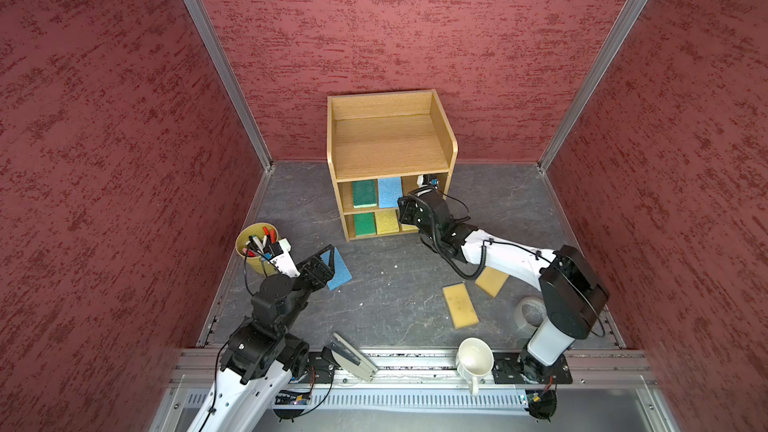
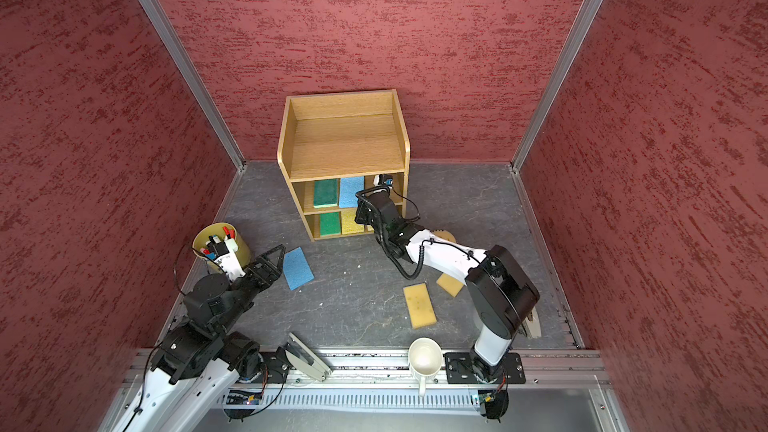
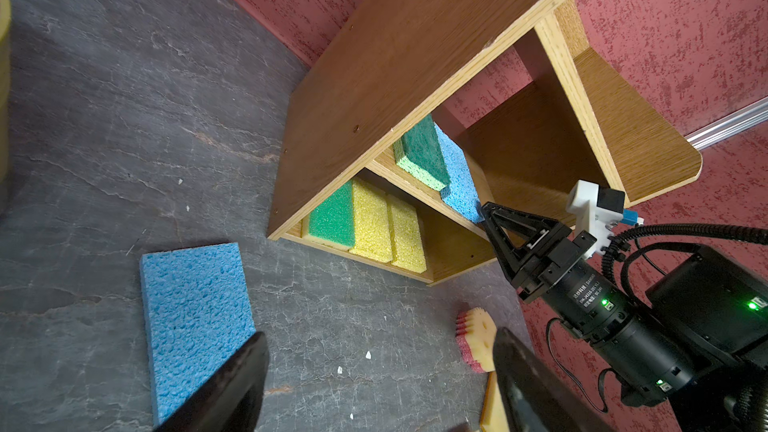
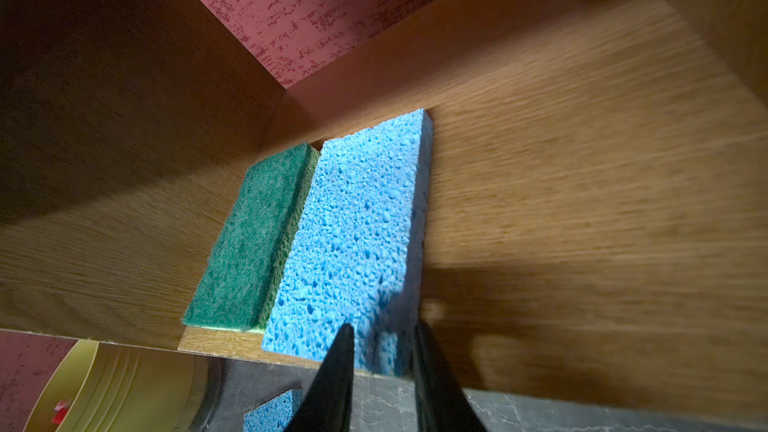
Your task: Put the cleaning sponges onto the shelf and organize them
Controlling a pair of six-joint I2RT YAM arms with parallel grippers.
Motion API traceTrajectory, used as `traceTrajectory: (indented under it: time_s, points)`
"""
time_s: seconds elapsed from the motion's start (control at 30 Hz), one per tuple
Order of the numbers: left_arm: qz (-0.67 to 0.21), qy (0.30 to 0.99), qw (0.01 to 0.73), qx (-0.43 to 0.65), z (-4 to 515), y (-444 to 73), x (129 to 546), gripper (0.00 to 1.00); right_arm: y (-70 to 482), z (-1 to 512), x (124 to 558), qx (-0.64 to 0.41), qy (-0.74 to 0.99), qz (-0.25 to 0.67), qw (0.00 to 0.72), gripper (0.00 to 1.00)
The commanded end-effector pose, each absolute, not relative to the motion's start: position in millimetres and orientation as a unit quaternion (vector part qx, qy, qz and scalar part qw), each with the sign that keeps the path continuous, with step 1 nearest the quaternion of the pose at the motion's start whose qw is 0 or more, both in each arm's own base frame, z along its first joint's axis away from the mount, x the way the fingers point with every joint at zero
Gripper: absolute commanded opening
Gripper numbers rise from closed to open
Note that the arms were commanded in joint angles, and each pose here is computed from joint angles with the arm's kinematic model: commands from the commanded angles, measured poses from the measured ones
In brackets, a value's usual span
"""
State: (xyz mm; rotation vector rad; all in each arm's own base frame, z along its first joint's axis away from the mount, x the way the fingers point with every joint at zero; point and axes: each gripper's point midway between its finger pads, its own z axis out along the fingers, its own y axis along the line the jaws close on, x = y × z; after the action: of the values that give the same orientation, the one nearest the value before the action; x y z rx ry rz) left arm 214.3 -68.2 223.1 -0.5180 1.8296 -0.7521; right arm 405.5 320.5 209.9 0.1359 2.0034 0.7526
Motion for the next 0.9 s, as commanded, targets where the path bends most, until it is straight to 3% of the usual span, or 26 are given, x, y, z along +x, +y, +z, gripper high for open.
traceTrajectory:
  time_s: [0.0,0.13,0.3,0.87]
  points:
    - [-0.325,0.756,0.525,-0.215,228,-70,215,0.84,308,238,399,0.073,0.8,0.327,0.498,0.29]
    - [-0.324,0.756,0.526,-0.215,228,-69,214,0.84,307,240,390,0.075,0.799,0.347,0.486,0.26]
    - [-0.325,0.756,0.526,-0.215,227,-69,214,0.85,320,227,383,0.066,0.809,0.37,0.453,0.0]
    - [-0.323,0.755,0.528,-0.217,229,-68,215,0.85,326,207,391,0.072,0.826,0.353,0.433,0.0]
